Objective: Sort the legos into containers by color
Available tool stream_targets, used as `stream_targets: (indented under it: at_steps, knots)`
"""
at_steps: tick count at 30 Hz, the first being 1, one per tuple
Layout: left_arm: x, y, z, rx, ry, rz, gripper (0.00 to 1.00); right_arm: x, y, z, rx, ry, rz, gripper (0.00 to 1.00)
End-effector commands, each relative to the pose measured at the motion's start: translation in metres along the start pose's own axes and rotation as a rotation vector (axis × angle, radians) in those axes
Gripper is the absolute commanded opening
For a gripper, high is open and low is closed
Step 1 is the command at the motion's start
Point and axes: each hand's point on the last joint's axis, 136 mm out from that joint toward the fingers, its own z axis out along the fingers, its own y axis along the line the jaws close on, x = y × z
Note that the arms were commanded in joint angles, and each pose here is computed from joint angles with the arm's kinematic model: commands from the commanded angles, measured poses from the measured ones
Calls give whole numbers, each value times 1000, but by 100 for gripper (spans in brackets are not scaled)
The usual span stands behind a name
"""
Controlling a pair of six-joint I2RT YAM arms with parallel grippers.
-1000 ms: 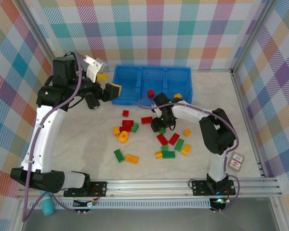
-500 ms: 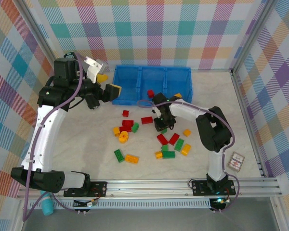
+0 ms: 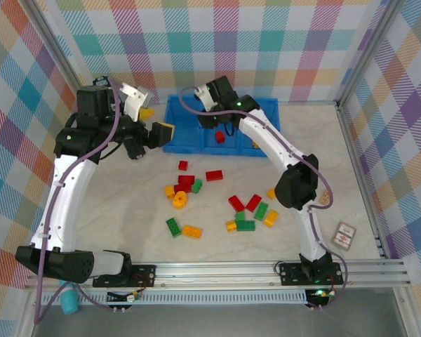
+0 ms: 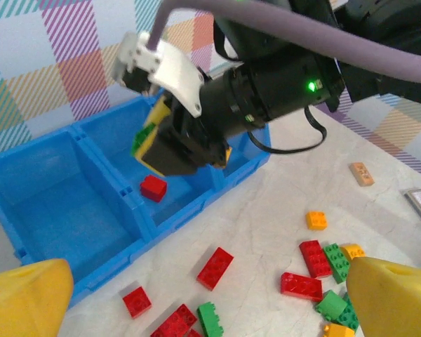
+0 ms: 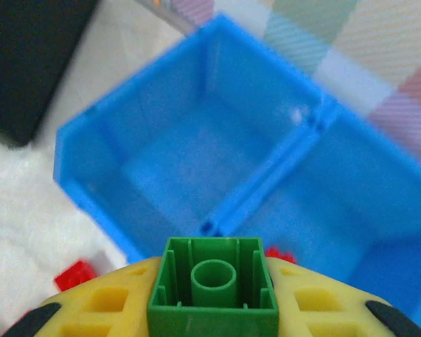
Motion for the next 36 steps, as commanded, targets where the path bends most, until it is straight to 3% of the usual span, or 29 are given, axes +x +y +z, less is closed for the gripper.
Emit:
stream_targets:
  at_steps: [1,6,12,18,27,36]
  knots:
    - [-9,-1,-14,-36,-42,39,100,-14,14,29,-72,-87,-141,34]
    - [-9,-4,-16,-30,-47,39,100,-17,29,59,-130,-158,-184,33]
    - [-9,-7,-20,-33,-60,52,100,11,50,108,-110,-122,-300,33]
    - [-4,-4,-19,-46,-55,54,100,47,69,142,-79,-40,-546,35]
    - [-5,-5,-16,-30,-50,45,100,69,72,151,-78,9,-592,43]
    - [-7,-7,-21,-42,-59,54,100,49,71,135,-68,-25,-584,62]
